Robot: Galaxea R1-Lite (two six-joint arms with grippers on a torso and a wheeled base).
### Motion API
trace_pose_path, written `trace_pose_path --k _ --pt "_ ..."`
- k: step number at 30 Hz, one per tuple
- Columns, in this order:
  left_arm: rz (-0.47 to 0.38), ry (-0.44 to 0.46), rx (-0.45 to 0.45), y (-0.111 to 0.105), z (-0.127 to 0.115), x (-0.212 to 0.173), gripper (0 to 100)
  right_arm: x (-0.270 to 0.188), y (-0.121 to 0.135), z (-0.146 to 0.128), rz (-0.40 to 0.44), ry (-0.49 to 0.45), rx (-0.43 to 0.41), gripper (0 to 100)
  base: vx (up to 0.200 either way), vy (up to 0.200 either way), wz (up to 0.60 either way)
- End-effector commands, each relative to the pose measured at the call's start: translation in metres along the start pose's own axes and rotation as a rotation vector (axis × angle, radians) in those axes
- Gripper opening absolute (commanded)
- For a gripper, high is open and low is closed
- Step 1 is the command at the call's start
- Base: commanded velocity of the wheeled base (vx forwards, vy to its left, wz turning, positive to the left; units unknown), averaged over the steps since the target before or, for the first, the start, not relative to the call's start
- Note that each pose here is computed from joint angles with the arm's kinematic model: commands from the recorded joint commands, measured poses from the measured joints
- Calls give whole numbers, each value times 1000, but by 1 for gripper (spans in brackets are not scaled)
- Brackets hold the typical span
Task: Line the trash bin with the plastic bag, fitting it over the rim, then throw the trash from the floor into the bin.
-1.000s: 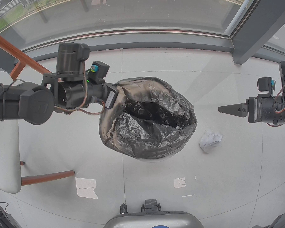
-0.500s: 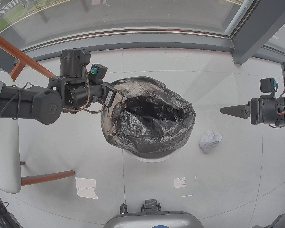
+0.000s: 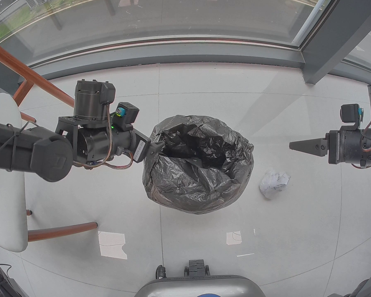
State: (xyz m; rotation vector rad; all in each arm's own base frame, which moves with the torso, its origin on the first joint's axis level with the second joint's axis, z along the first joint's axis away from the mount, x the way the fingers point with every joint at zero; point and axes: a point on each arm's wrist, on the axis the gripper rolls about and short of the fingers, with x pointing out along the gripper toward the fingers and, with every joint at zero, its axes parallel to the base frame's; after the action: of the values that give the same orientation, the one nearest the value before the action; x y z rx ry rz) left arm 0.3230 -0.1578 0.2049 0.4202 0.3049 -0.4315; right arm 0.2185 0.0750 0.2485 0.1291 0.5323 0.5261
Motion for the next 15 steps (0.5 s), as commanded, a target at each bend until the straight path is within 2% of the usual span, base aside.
trace_pose_path --k 1,4,9,11,15 --pt "-92 -92 38 -30 21 -36 100 -1 -1 -5 -2 10 1 100 0 0 0" --pt "-155 -96 65 -52 21 -41 100 -1 -1 -6 -2 13 2 100 0 0 0" --pt "-251 -32 110 -84 -2 -45 100 -5 0 -10 -3 18 4 100 0 0 0" --pt "-249 -38 98 -84 -3 -46 100 -7 -3 -16 -14 28 14 100 0 0 0" --pt "-203 -77 59 -71 5 -53 100 -7 -28 -39 -110 91 82 100 0 0 0"
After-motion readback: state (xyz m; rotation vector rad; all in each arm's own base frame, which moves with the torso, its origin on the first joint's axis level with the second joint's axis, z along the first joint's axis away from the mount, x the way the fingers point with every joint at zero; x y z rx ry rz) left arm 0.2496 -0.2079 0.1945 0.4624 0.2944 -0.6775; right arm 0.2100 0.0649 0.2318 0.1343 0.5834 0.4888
